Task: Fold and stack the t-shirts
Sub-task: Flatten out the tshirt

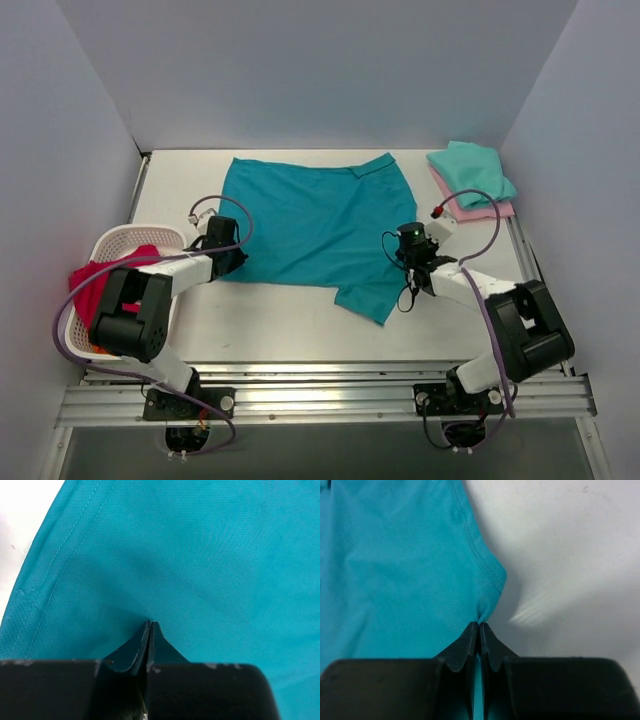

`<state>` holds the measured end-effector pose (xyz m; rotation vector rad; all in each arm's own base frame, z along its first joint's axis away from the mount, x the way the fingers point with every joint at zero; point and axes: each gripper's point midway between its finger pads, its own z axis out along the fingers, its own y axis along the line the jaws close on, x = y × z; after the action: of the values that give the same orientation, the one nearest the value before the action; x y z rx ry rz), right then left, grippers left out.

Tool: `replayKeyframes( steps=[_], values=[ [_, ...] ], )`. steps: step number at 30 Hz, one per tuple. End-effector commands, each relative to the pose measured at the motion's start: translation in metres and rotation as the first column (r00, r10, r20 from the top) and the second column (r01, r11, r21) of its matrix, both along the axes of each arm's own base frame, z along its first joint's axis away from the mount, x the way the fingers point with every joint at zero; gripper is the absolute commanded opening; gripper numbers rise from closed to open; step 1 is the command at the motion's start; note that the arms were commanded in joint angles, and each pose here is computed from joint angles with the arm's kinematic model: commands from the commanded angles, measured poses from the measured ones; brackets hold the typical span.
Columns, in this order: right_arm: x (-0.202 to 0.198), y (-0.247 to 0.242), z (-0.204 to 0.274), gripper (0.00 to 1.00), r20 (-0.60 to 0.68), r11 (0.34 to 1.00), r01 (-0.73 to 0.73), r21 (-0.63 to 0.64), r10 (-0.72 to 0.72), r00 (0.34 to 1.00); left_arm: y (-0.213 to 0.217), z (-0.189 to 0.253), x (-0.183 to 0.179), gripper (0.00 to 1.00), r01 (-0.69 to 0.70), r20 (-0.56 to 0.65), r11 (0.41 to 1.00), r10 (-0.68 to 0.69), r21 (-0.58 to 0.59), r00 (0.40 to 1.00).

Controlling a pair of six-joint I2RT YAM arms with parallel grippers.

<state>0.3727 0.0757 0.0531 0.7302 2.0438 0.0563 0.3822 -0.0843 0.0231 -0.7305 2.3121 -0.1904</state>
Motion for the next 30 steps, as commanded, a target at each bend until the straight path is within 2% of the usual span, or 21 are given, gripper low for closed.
replayKeyframes(
  steps=[1, 6, 10, 16, 17, 18, 19, 20, 21, 23, 24, 27, 29, 30],
  values=[
    [-0.027, -0.025, 0.006, 0.00, -0.016, 0.995, 0.091, -0.037, -0.092, 0.996, -0.010, 0.020, -0.010, 0.02, 0.005, 0.062, 1.000, -0.004, -0.016, 0.998],
    [-0.059, -0.050, 0.018, 0.00, 0.000, 0.980, 0.193, -0.040, -0.193, 0.981, -0.026, 0.024, -0.036, 0.02, 0.031, 0.072, 0.999, -0.030, -0.009, 0.997],
    [-0.070, -0.045, 0.022, 0.00, 0.013, 0.980, 0.194, 0.050, -0.195, 0.981, -0.031, 0.028, -0.059, 0.02, 0.036, 0.083, 0.999, -0.035, -0.014, 0.996],
    [-0.096, -0.059, 0.007, 0.00, -0.074, 0.959, 0.283, 0.028, -0.280, 0.957, -0.038, 0.043, -0.084, 0.02, 0.054, 0.118, 0.998, -0.049, -0.035, 0.992],
    [-0.103, -0.061, 0.002, 0.04, -0.099, 0.955, 0.296, 0.019, -0.293, 0.951, -0.038, 0.041, -0.090, 0.02, 0.058, 0.114, 0.998, -0.054, -0.037, 0.992],
    [-0.106, -0.061, 0.001, 0.24, -0.105, 0.952, 0.304, 0.024, -0.300, 0.948, -0.039, 0.047, -0.094, 0.03, 0.060, 0.129, 0.997, -0.053, -0.049, 0.990],
    [-0.109, -0.060, 0.001, 0.37, -0.103, 0.950, 0.311, 0.043, -0.305, 0.947, -0.043, 0.049, -0.097, 0.07, 0.070, 0.134, 0.996, -0.062, -0.060, 0.989],
    [-0.114, -0.061, -0.001, 0.53, -0.114, 0.947, 0.319, 0.039, -0.313, 0.943, -0.044, 0.052, -0.100, 0.21, 0.076, 0.141, 0.995, -0.066, -0.066, 0.988],
    [-0.117, -0.061, -0.001, 0.88, -0.111, 0.946, 0.322, 0.040, -0.316, 0.942, -0.045, 0.059, -0.103, 0.32, 0.082, 0.154, 0.994, -0.070, -0.076, 0.986],
    [-0.123, -0.066, 0.003, 0.90, -0.094, 0.939, 0.341, 0.039, -0.336, 0.937, -0.048, 0.068, -0.106, 0.55, 0.095, 0.173, 0.992, -0.078, -0.088, 0.982],
    [-0.125, -0.068, 0.007, 0.90, -0.083, 0.936, 0.350, 0.041, -0.346, 0.934, -0.047, 0.078, -0.106, 0.70, 0.092, 0.196, 0.992, -0.073, -0.090, 0.978],
    [-0.123, -0.070, 0.031, 0.90, -0.001, 0.933, 0.351, 0.078, -0.352, 0.936, -0.044, 0.098, -0.104, 0.82, 0.084, 0.249, 0.993, -0.062, -0.082, 0.967],
    [-0.108, -0.060, 0.059, 0.89, 0.101, 0.940, 0.299, 0.162, -0.317, 0.943, -0.034, 0.104, -0.098, 0.84, 0.041, 0.274, 0.998, -0.028, -0.040, 0.961],
    [-0.102, -0.055, 0.070, 0.88, 0.138, 0.959, 0.242, 0.147, -0.262, 0.955, -0.031, 0.103, -0.094, 0.84, 0.024, 0.275, 1.000, -0.017, -0.020, 0.961]
  ],
)
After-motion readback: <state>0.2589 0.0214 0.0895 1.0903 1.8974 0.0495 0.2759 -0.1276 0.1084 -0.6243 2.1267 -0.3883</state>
